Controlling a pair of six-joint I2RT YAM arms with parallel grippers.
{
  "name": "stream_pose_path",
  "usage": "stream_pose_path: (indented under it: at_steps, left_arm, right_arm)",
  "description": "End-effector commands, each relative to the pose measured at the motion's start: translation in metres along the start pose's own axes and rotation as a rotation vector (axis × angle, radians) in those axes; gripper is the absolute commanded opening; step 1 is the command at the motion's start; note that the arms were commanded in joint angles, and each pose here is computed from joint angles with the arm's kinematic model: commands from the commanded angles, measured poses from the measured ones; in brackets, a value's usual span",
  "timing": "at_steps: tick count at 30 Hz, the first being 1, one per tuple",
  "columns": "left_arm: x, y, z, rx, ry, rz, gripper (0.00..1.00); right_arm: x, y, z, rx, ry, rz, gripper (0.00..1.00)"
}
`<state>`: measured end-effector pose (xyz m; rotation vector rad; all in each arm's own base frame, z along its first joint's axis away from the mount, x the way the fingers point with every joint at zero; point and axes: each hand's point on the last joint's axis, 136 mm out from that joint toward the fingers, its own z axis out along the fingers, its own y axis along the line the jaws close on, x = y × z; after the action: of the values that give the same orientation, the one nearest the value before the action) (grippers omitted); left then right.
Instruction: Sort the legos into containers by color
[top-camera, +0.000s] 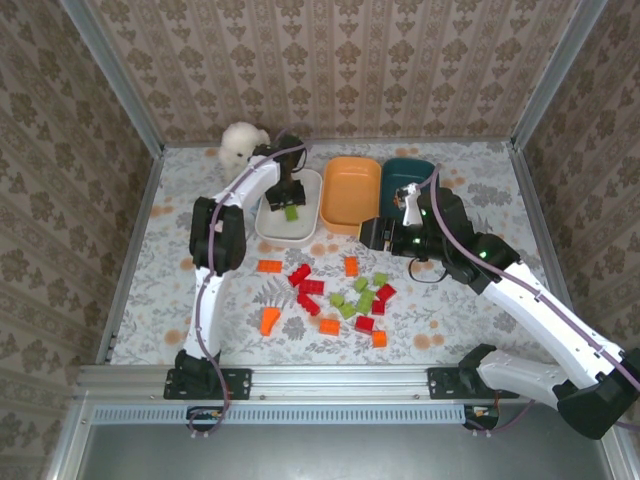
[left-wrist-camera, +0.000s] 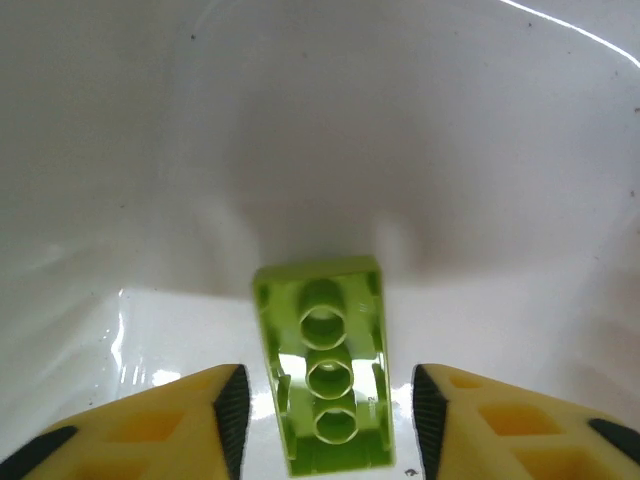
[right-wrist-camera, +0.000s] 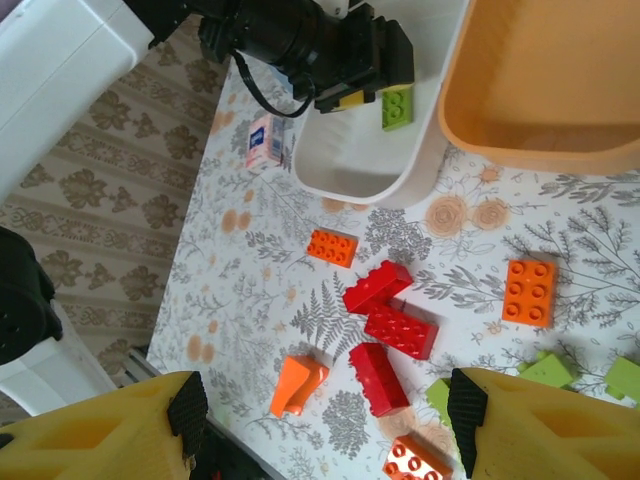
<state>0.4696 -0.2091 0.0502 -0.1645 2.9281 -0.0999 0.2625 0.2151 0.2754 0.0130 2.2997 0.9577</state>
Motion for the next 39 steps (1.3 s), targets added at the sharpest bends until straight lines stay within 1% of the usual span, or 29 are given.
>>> stream_pose_path:
  at_steps: [1,4,6,9,13,14,18,21,24,27,29,32,34,39]
  left_arm:
    - [0.003,-0.003,-0.014,0.013,0.008,0.003,0.56]
    - [-0.004,-0.007,-0.032,0.036,-0.03,0.003,0.61]
    - [-0.009,-0.01,-0.046,0.054,-0.059,-0.002,0.63]
    - [-0.016,-0.017,-0.073,0.092,-0.115,-0.006,0.65]
    - [-0.024,-0.021,-0.125,0.149,-0.231,-0.01,0.69]
    - [-0.016,-0.034,-0.141,0.179,-0.265,0.017,0.69]
    - [-0.001,-0.042,-0.195,0.294,-0.4,0.047,0.72]
    - [0.029,-0.042,-0.218,0.385,-0.452,0.094,0.76]
    - [0.07,-0.044,-0.238,0.515,-0.487,0.163,0.8]
    - [0.12,-0.041,-0.243,0.633,-0.491,0.254,0.85]
    - [0.154,-0.039,-0.243,0.735,-0.456,0.301,0.86]
    - [0.192,-0.028,-0.233,0.778,-0.382,0.305,0.85]
    - [0.207,-0.019,-0.23,0.778,-0.365,0.289,0.85]
    - [0.221,-0.003,-0.234,0.791,-0.393,0.283,0.86]
  right_arm:
    - [0.004,-0.014,-0.001,0.071,0.014,0.001,0.69]
    - [0.005,-0.018,-0.004,0.095,0.019,-0.012,0.69]
    - [0.006,-0.021,-0.006,0.115,0.023,-0.016,0.69]
    - [0.01,-0.037,-0.01,0.197,0.032,-0.002,0.68]
    - [0.023,-0.069,-0.02,0.365,0.064,0.043,0.66]
    - [0.028,-0.076,-0.02,0.397,0.076,0.056,0.66]
    - [0.047,-0.104,-0.016,0.517,0.131,0.139,0.63]
    - [0.063,-0.12,-0.006,0.582,0.173,0.211,0.63]
    - [0.078,-0.131,0.012,0.581,0.189,0.262,0.61]
    - [0.094,-0.145,0.027,0.604,0.211,0.319,0.58]
    - [0.108,-0.153,0.034,0.632,0.24,0.35,0.58]
    - [0.122,-0.163,0.044,0.66,0.255,0.396,0.57]
    - [0.125,-0.167,0.05,0.67,0.247,0.413,0.57]
    - [0.133,-0.166,0.073,0.656,0.229,0.444,0.56]
